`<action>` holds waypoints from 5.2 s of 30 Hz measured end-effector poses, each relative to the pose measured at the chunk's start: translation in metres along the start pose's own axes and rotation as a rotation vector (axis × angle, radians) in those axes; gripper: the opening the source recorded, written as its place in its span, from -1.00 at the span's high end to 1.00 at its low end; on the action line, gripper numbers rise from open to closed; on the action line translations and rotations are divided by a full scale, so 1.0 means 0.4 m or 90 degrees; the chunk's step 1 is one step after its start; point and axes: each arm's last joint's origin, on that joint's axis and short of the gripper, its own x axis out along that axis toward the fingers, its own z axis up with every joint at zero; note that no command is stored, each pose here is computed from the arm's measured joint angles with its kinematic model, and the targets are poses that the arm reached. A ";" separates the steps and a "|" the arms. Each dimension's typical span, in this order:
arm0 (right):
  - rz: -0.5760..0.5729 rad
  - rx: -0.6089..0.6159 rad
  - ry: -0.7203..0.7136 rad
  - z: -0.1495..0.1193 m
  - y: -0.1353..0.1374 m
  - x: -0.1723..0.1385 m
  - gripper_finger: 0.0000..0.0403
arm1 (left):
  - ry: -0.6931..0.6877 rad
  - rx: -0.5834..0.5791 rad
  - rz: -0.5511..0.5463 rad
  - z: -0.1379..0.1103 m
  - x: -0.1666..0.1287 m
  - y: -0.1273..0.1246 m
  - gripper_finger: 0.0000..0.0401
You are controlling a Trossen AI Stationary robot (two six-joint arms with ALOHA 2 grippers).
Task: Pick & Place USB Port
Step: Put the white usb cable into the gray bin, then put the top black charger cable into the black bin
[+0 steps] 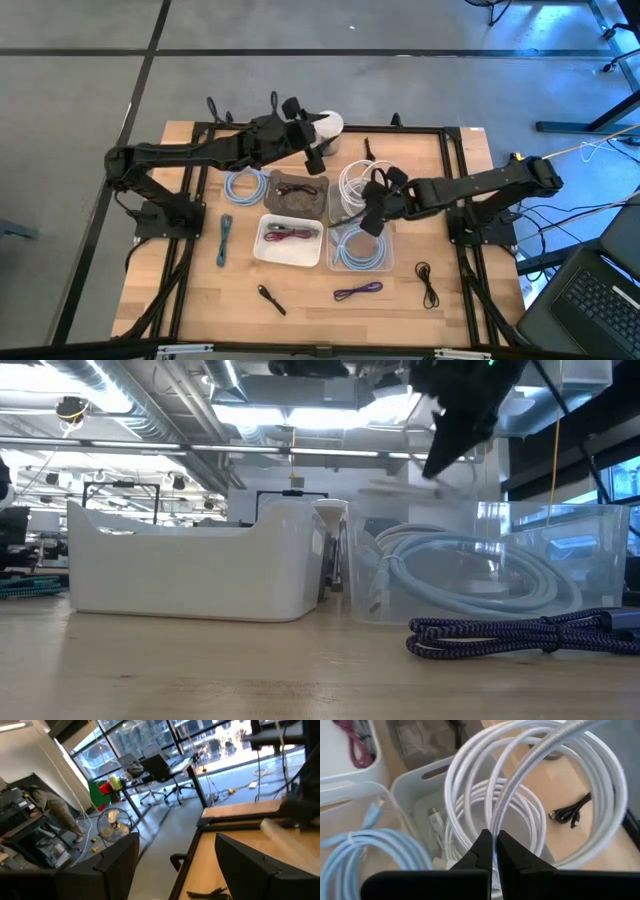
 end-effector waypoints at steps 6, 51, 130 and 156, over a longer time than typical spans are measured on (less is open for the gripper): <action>0.058 0.031 0.010 -0.011 -0.019 0.068 0.97 | -0.033 -0.008 -0.010 0.034 -0.041 0.000 -0.26; -0.043 0.154 -0.055 -0.163 -0.120 -0.184 0.21 | 0.420 -0.100 -0.085 -0.104 -0.153 -0.074 -0.26; 0.097 0.389 0.227 0.000 -0.556 0.556 0.84 | 0.361 -0.093 -0.123 -0.076 -0.158 -0.132 -0.26; 0.071 0.265 -0.087 0.131 -0.505 0.044 0.89 | 0.361 -0.096 -0.115 -0.076 -0.159 -0.131 -0.26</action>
